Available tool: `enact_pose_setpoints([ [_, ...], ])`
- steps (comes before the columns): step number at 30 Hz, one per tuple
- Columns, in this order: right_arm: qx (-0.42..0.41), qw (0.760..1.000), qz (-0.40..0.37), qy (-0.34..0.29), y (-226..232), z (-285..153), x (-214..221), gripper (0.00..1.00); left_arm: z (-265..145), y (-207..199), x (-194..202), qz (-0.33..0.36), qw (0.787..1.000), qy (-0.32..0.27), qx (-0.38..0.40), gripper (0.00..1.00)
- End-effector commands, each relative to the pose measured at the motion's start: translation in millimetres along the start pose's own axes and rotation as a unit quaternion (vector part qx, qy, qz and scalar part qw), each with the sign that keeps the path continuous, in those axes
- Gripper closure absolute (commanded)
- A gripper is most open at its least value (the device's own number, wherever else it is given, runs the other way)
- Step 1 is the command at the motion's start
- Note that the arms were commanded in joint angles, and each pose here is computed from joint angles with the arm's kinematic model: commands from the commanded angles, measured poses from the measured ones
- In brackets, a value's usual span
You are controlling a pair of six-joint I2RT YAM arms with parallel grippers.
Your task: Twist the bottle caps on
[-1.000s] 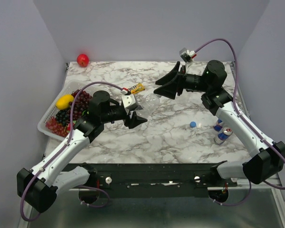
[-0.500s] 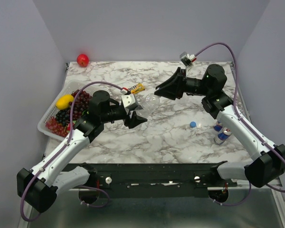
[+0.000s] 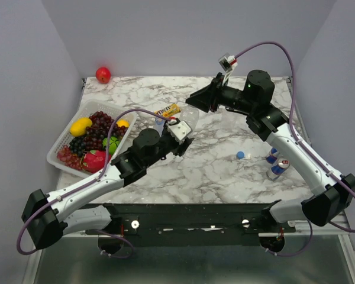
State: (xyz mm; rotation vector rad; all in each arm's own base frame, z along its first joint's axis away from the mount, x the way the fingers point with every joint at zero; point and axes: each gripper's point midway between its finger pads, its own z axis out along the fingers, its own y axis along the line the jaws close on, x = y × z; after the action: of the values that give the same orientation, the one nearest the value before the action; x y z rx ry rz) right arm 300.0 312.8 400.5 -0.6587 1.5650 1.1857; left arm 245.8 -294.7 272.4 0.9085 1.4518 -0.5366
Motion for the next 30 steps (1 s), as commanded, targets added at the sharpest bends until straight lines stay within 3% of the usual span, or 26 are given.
enact_pose_setpoints([
  [1, 0.130, 0.991, -0.025, -0.027, -45, 12, -7, 1.00, 22, -27, 12, 0.068, 0.998, -0.001, 0.019, 1.00],
  [9, 0.214, 0.976, -0.039, -0.006, -68, 15, 16, 1.00, 35, -26, 20, 0.055, 0.998, 0.014, -0.006, 1.00],
  [11, 0.204, 0.977, -0.063, -0.005, -65, 13, 13, 1.00, 32, -29, 20, 0.053, 0.998, 0.013, 0.011, 0.64],
  [12, 0.193, 0.977, -0.087, 0.006, -66, 11, 17, 1.00, 29, -31, 20, 0.048, 0.999, 0.013, 0.019, 0.36],
  [13, 0.180, 0.978, -0.105, 0.001, -65, 11, 15, 0.99, 23, -27, 22, 0.044, 0.998, 0.022, 0.027, 0.26],
  [14, 0.180, 0.977, -0.118, 0.001, -72, 6, 14, 1.00, 17, -39, 20, 0.040, 0.997, 0.017, 0.070, 0.02],
  [21, 0.119, 0.967, -0.224, 0.011, -99, 4, 42, 0.99, -39, -42, 36, -0.010, 0.988, 0.066, 0.142, 0.01],
  [27, 0.093, 0.969, -0.228, -0.019, -119, 13, 58, 1.00, -61, -15, 8, -0.041, 0.991, 0.065, 0.111, 0.01],
  [30, 0.077, 0.967, -0.242, -0.034, -122, 19, 62, 1.00, -65, 4, -7, -0.009, 0.995, 0.059, 0.079, 0.01],
])
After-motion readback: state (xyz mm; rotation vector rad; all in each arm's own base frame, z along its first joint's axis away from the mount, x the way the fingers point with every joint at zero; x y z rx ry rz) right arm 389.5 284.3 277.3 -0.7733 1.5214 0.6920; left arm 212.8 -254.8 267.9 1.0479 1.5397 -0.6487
